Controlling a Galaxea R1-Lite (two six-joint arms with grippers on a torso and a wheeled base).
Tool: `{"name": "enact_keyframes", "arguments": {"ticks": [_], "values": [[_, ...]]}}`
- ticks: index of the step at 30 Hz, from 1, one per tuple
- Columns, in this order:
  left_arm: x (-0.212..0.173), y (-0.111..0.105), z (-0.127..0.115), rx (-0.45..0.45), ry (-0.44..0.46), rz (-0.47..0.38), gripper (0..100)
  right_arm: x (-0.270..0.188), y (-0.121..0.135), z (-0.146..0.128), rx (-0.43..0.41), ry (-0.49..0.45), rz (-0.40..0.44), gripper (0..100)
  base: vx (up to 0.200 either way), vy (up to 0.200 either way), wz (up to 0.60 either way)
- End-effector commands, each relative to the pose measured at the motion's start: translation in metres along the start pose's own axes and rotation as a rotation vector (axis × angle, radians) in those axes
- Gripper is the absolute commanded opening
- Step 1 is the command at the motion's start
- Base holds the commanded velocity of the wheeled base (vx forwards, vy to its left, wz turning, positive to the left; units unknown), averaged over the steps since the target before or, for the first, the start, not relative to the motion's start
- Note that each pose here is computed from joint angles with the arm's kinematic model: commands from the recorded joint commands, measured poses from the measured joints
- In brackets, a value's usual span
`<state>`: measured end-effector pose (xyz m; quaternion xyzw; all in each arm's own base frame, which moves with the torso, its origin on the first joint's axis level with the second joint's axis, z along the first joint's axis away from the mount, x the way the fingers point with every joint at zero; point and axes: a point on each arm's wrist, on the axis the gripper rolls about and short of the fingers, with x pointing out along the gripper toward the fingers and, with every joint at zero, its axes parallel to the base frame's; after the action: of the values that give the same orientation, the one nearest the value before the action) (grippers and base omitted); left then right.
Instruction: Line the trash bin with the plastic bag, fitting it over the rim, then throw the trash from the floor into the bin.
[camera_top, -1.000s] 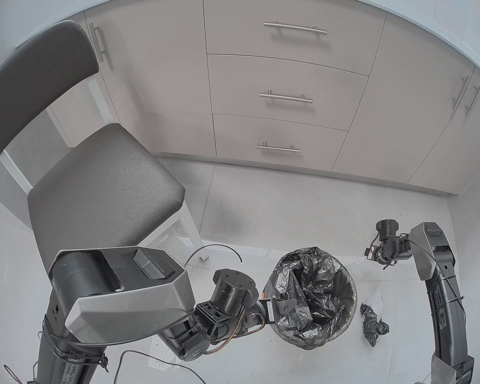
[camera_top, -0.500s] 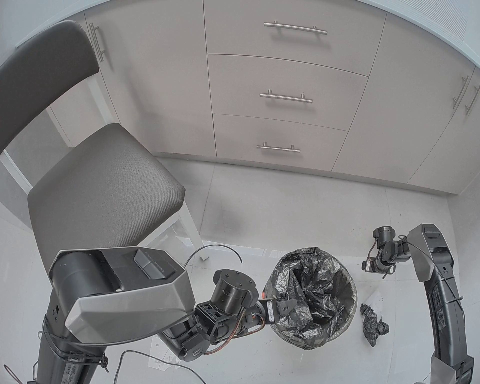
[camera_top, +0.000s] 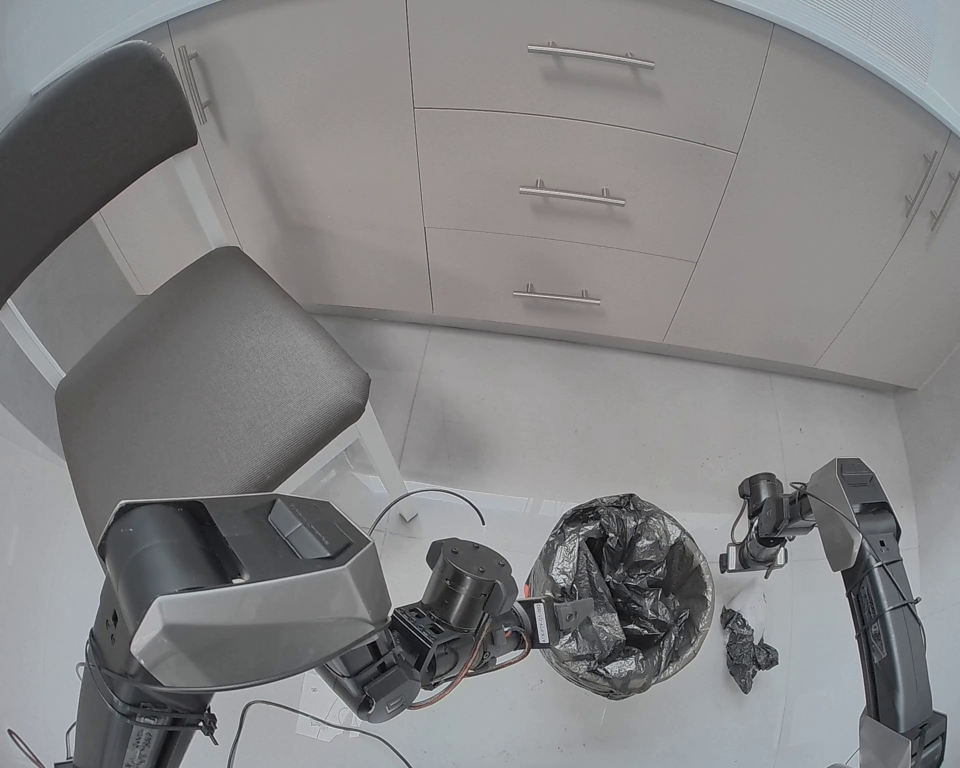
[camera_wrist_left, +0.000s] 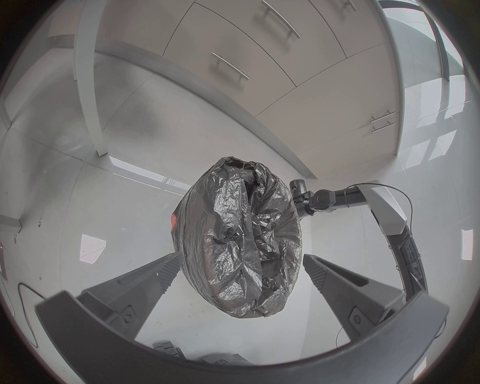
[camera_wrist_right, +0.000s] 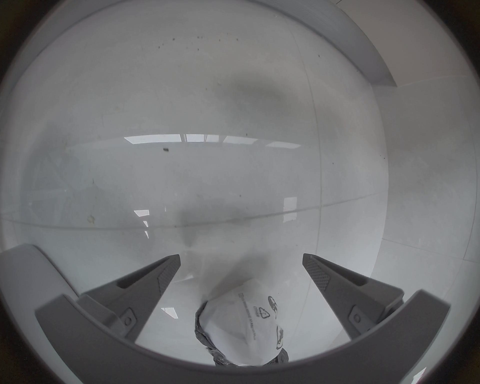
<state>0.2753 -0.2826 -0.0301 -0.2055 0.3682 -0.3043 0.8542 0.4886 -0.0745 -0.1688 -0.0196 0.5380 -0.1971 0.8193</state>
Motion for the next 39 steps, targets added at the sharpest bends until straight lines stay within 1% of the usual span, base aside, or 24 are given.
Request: {"name": "enact_keyframes", "arguments": {"ticks": [1, 2, 3, 4, 5, 7, 9, 13, 26, 27, 39], "values": [[0.0, 0.0, 0.0, -0.001, 0.001, 0.0, 100, 0.008, 0.004, -0.015, -0.028, 0.075, -0.007, 100, 0.0, 0.0, 0.0], [0.0, 0.0, 0.0, 0.001, 0.001, 0.0, 100, 0.014, 0.005, -0.032, -0.061, 0.18, -0.016, 100, 0.0, 0.0, 0.0], [0.0, 0.0, 0.0, -0.001, 0.001, 0.0, 100, 0.016, 0.005, -0.037, -0.073, 0.218, -0.02, 100, 0.0, 0.0, 0.0], [0.0, 0.0, 0.0, 0.001, 0.001, 0.0, 100, 0.018, 0.005, -0.048, -0.098, 0.289, -0.03, 100, 0.0, 0.0, 0.0], [0.0, 0.0, 0.0, 0.0, 0.0, 0.001, 100, 0.02, 0.004, -0.054, -0.112, 0.327, -0.043, 100, 0.0, 0.0, 0.0], [0.0, 0.0, 0.0, 0.001, 0.001, 0.0, 100, 0.019, 0.003, -0.057, -0.13, 0.355, -0.078, 100, 0.0, 0.0, 0.0], [0.0, 0.0, -0.001, 0.009, 0.002, 0.001, 100, 0.019, 0.003, -0.058, -0.134, 0.356, -0.096, 100, 0.0, 0.0, 0.0], [0.001, 0.002, -0.002, 0.025, 0.006, 0.004, 100, 0.019, 0.003, -0.057, -0.134, 0.353, -0.098, 100, 0.0, 0.0, 0.0], [0.001, 0.002, -0.002, 0.025, 0.001, 0.002, 100, 0.019, 0.004, -0.056, -0.13, 0.34, -0.098, 100, 0.0, 0.0, 0.0], [0.001, 0.002, -0.002, 0.025, 0.001, 0.002, 100, 0.019, 0.004, -0.056, -0.129, 0.339, -0.098, 0, 0.0, 0.0, 0.0], [0.001, 0.003, -0.003, 0.025, -0.005, -0.003, 100, 0.018, 0.005, -0.057, -0.127, 0.343, -0.1, 0, 0.0, 0.0, 0.0]]}}
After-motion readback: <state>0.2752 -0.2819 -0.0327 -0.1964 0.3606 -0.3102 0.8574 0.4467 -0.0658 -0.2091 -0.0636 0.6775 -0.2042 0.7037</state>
